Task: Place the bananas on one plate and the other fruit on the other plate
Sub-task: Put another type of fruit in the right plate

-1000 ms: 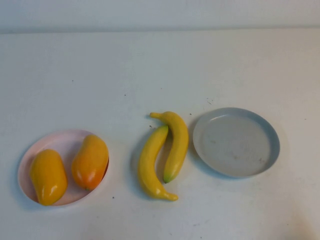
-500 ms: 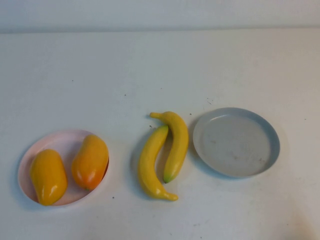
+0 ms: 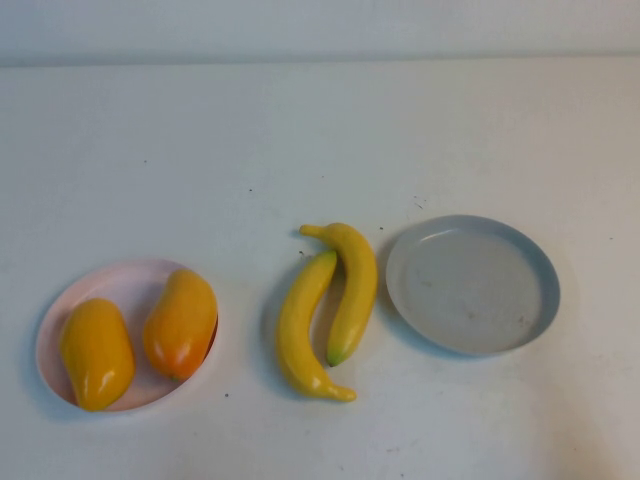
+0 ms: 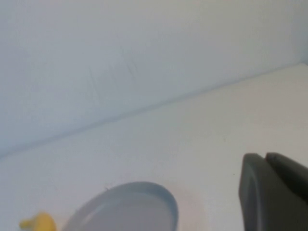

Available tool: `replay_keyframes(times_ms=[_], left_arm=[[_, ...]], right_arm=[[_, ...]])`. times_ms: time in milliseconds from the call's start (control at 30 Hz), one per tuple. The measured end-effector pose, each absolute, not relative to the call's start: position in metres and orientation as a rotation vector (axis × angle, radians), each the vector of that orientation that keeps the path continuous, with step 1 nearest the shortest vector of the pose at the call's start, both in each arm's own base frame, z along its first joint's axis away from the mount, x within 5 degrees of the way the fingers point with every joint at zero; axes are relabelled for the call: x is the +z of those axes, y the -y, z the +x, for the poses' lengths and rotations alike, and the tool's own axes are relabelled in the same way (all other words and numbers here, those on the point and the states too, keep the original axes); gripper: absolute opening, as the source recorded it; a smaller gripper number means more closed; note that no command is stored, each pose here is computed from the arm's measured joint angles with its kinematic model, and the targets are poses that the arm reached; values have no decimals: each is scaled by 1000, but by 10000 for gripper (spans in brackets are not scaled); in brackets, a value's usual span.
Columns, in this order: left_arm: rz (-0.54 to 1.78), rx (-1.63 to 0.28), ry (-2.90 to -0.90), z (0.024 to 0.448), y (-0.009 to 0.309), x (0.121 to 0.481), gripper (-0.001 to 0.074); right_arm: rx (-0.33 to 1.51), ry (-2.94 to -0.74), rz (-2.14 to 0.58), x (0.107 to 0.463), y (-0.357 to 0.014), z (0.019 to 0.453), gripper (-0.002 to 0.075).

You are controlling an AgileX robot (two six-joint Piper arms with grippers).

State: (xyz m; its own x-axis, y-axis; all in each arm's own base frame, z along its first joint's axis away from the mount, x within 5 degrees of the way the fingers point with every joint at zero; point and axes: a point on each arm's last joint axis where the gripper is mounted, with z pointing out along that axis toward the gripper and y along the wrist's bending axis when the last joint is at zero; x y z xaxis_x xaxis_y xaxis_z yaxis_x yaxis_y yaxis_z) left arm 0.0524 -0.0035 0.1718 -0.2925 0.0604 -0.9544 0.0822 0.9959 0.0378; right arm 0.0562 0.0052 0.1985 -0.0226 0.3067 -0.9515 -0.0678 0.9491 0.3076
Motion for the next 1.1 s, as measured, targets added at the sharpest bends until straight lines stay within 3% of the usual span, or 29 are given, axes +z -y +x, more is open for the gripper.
replay_keyframes(times_ms=[167,300,433,567,833,1100], left_arm=[[103,-21,-1869,52,3,172,1],[103,-21,-1869,52,3,172,1],[103,-21,-1869,52,3,172,1],[103,-21,-1869,52,3,172,0],[103,-21,-1870,52,3,172,0],[103,-21,-1870,52,3,172,0]], right_arm=[[436,-1486,338,204,-3,56,-15],[572,-1544,378,209,-10,54,-15],[656,-1672,306,238,-21,52,-15],[701,-1963,185,268,-35,61,-15],[606,-2480,32,293,-41,120,-15],[622,-2618,-190,302,-66,199,-15]])
